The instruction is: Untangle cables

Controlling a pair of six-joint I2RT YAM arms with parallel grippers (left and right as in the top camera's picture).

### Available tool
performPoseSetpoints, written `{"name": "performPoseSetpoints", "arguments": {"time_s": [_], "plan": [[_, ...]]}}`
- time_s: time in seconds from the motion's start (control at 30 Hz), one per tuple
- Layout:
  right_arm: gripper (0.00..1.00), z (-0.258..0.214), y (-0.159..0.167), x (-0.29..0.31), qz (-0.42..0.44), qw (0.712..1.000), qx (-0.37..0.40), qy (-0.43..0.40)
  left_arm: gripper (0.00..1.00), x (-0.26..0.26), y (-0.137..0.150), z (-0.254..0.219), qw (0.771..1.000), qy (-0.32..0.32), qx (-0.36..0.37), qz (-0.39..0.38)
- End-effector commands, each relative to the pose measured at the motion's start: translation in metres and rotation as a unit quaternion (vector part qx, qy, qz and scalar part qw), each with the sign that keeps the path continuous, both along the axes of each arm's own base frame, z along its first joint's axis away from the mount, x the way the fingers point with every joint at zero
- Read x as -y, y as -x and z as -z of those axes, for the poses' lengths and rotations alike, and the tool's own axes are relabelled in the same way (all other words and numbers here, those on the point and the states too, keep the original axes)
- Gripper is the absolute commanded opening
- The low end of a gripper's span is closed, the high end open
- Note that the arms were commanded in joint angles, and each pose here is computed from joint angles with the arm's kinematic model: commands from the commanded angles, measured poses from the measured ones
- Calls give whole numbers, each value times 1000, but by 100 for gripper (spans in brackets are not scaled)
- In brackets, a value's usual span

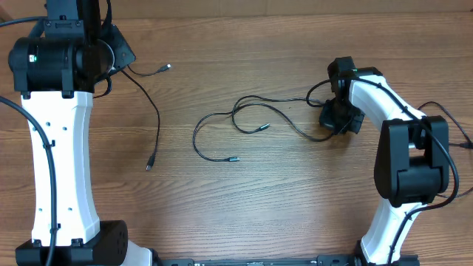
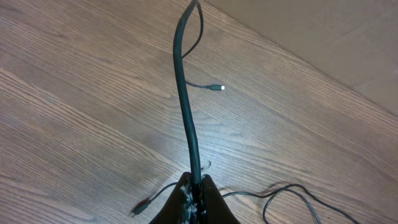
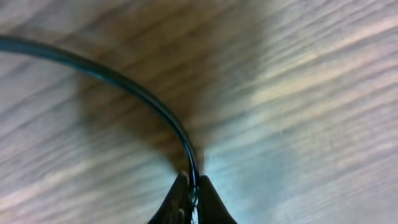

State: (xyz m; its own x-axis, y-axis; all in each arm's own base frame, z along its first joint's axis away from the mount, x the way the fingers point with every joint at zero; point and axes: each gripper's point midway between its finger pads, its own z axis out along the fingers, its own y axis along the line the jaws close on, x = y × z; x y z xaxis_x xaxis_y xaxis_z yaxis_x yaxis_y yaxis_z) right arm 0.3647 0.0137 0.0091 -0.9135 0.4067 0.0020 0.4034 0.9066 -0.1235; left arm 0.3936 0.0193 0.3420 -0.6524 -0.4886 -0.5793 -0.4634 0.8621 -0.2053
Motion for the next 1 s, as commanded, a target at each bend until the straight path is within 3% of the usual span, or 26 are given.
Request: {"name": "performPoseSetpoints", "arguments": {"time_s": [0.0, 0.37, 0.43, 0.5, 0.6, 0.77, 0.97], "plan": [[4, -45, -32, -5, -18, 998, 57, -5, 4, -2, 1, -2, 1000, 2, 4, -12], [4, -156, -65, 5, 0, 982, 190, -13, 4, -2, 1, -2, 1000, 2, 3, -12], [4, -157, -67, -7, -21, 980, 193, -53, 4, -2, 1, -2, 1000, 2, 3, -12], [5, -158, -65, -39, -102, 968, 188, -135, 4, -2, 1, -2, 1000, 2, 4, -12], [31, -163, -55, -83, -219, 931, 186, -224, 4, -2, 1, -2, 1000, 2, 4, -12], [60, -161, -50, -130, -325, 899, 195, -220, 4, -2, 1, -2, 1000, 2, 4, -12], [57, -144, -43, -190, -366, 880, 200, -229, 4, -2, 1, -2, 1000, 2, 4, -12]]}}
